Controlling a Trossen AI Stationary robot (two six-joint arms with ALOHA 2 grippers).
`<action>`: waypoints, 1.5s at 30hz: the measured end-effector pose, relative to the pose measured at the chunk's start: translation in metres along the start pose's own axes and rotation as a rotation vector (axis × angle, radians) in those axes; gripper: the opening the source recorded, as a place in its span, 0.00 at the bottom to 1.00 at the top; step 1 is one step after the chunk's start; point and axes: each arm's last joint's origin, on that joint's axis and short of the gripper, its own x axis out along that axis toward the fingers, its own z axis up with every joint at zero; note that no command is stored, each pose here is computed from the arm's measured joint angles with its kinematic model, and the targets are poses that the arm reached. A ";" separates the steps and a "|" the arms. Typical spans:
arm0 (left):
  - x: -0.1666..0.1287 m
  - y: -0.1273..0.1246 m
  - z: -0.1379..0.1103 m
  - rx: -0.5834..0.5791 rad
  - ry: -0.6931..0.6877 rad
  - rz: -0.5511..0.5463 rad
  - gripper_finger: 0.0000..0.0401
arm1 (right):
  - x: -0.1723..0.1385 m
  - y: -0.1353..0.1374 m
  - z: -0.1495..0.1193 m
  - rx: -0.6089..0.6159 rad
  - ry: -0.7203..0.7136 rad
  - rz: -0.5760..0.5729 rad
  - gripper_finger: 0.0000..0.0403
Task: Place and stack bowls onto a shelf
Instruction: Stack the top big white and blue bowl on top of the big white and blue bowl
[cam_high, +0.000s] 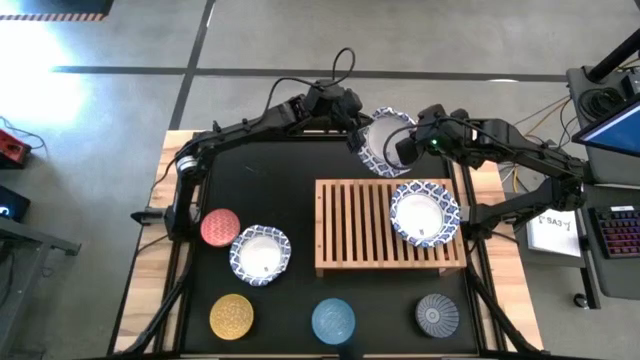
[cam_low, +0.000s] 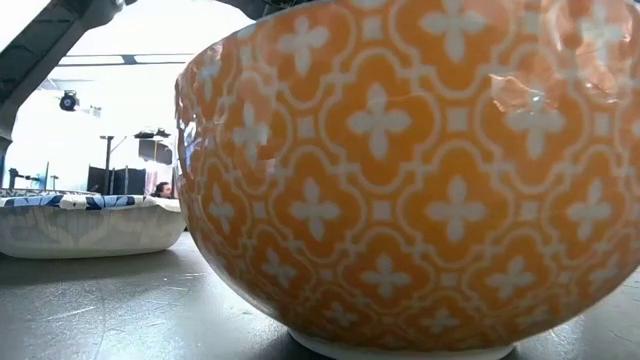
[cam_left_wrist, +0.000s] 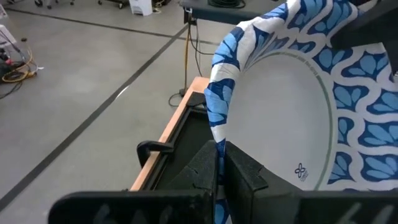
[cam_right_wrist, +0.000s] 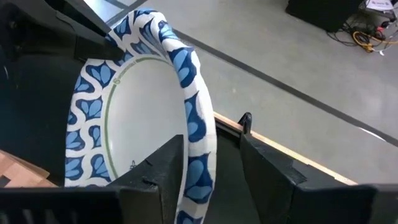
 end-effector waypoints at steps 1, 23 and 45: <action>0.000 -0.001 0.000 0.000 -0.001 -0.003 0.00 | 0.000 0.000 0.000 0.000 0.000 0.000 0.34; -0.009 -0.009 0.011 0.021 0.016 -0.087 0.00 | 0.000 0.000 0.000 -0.069 0.004 0.006 0.02; -0.061 -0.012 0.050 0.114 0.150 -0.099 0.34 | -0.006 -0.003 0.001 0.021 -0.008 0.053 0.02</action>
